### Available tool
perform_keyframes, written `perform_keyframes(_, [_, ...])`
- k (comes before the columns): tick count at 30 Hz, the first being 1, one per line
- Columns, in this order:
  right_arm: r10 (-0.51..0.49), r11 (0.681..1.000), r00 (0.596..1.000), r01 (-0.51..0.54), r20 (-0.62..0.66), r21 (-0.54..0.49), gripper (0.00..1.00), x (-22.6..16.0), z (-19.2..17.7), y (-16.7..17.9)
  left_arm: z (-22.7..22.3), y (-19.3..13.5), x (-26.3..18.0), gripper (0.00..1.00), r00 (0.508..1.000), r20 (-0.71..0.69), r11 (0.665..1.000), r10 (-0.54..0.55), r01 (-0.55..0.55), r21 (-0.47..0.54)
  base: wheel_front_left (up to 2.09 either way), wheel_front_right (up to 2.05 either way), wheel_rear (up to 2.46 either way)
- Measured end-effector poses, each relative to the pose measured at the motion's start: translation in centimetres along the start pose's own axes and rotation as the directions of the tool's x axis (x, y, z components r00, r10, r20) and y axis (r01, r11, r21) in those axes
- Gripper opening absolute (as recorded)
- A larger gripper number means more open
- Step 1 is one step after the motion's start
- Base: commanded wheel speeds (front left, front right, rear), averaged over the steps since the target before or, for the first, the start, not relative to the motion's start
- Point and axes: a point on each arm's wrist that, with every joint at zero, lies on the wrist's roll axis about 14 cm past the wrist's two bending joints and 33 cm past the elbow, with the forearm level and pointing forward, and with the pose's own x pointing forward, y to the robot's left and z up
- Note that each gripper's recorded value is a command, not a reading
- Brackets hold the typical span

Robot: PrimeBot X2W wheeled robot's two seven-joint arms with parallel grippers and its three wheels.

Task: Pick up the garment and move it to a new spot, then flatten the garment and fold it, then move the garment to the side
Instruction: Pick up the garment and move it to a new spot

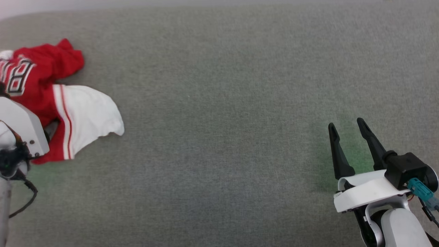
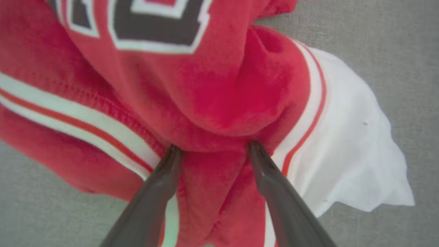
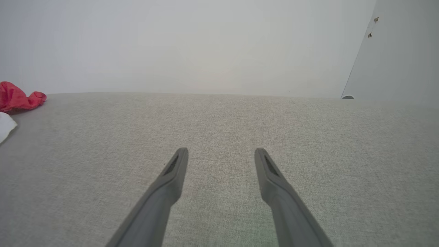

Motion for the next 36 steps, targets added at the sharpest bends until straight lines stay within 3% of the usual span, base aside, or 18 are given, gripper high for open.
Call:
perform_keyframes(6, [-0.011, 1.0, 1.0, 0.011, -0.029, 0.0, 1.0, 0.3, -1.0, -0.5, -1.7, 0.3, 2.0, 1.0, 0.991, -0.13, 0.999, 0.029, -0.032, -0.02, 0.0, 0.0, 0.0])
perform_keyframes(12, [-0.009, 1.0, 1.0, 0.009, -0.028, -0.001, 1.0, 0.5, -1.0, -0.5, -2.0, 0.3, 2.5, 1.0, 0.987, -0.16, 0.998, 0.033, -0.041, -0.047, 0.0, 0.0, 0.0])
perform_keyframes(13, [-0.009, 1.0, 1.0, 0.009, -0.027, 0.0, 1.0, 0.5, -1.0, -0.5, -2.0, 0.3, 2.5, 0.96, 0.987, -0.155, 0.998, 0.035, -0.044, -0.055, 0.0, 0.0, 0.0])
perform_keyframes(15, [-0.009, 1.0, 1.0, 0.009, -0.025, 0.003, 1.0, 0.5, -0.9, -0.4, -1.9, 0.2, 2.3, 0.45, 0.987, -0.153, 0.997, 0.037, -0.046, -0.058, 0.0, 0.0, 0.0])
perform_keyframes(16, [-0.009, 1.0, 1.0, 0.01, -0.023, 0.005, 1.0, 0.5, -0.8, -0.4, -1.7, 0.3, 2.2, 0.27, 0.989, -0.145, 0.997, 0.038, -0.047, -0.057, 0.0, 0.0, 0.0])
perform_keyframes(17, [-0.011, 1.0, 1.0, 0.011, -0.023, 0.008, 1.0, 0.4, -0.8, -0.4, -1.5, 0.4, 2.0, 0.0, 0.99, -0.133, 0.997, 0.043, -0.05, -0.053, 0.0, 0.0, 0.0])
perform_keyframes(28, [0.013, 0.999, 1.0, -0.013, -0.014, 0.03, 1.0, -1.3, 0.0, 1.1, 4.9, 1.1, -3.5, 0.0, 0.992, 0.11, 0.998, 0.056, -0.058, 0.013, 0.0, 0.0, 0.0])
perform_keyframes(36, [0.045, 0.998, 0.999, -0.046, 0.027, 0.039, 1.0, -2.8, 1.9, 2.8, 11.7, 0.4, -10.7, 0.0, 0.931, 0.363, 0.995, 0.026, -0.058, 0.079, 0.0, 0.0, 0.0])
